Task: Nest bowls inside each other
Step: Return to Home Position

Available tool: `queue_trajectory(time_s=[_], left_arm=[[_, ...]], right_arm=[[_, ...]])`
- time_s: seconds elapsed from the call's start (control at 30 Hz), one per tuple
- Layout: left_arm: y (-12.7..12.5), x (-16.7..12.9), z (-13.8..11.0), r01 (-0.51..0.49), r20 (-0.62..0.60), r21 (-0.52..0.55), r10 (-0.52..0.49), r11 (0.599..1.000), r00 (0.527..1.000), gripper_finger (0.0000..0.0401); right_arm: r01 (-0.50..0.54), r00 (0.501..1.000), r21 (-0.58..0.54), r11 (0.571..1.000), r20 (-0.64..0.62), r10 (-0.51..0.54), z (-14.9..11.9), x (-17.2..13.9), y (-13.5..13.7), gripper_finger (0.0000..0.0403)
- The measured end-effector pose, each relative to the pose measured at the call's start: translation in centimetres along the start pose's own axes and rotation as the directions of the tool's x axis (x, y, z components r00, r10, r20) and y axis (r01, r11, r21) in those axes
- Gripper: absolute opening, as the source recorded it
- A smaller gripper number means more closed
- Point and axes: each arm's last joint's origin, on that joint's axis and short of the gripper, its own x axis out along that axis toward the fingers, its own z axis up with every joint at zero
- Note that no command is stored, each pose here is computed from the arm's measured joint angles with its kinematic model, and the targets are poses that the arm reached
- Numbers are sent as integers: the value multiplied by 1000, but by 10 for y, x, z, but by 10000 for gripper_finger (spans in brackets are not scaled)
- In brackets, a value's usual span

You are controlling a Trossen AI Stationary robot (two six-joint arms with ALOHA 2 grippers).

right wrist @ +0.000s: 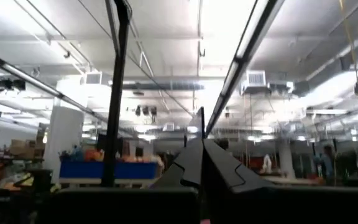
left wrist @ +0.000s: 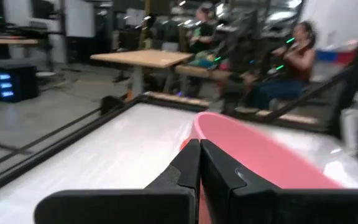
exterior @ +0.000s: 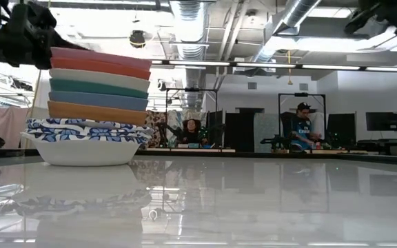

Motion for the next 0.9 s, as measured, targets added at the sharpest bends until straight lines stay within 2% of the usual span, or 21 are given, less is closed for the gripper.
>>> queue_trajectory(time_s=[0.07,0.13,0.23,0.3,0.43,0.57,0.63,0.73,0.8,0.9], left_arm=[[2,-1,-1,-66,-32,34,67,997,997,0],[6,-1,-5,-171,-74,69,176,983,982,0],[11,-4,-16,-324,-160,131,342,937,926,0],[14,-7,-17,-388,-197,158,415,908,888,0],[14,-7,-18,-395,-205,156,421,905,884,0],[14,-7,-18,-384,-207,188,419,904,884,0],[13,-7,-18,-359,-214,189,395,914,893,0],[11,-6,-19,-298,-229,198,339,934,912,0],[12,-6,-19,-296,-230,208,341,932,912,0],[12,-6,-19,-314,-225,221,361,923,905,0]], right_arm=[[2,1000,7,1000,-25,-2,1,-6,1,26],[8,998,36,999,-68,-5,0,-12,2,26],[36,980,105,994,-197,-14,-10,-19,2,26],[65,962,147,987,-271,-22,-20,-21,1,26],[60,944,155,986,-330,-5,-37,-25,2,26],[-12,936,71,997,-350,36,-39,-25,6,27],[-49,934,29,998,-353,56,-40,-25,8,27],[-84,904,2,996,-420,77,-47,-28,10,27],[-75,882,10,997,-465,70,-51,-30,10,27],[11,849,42,999,-529,13,-57,-33,9,27]])
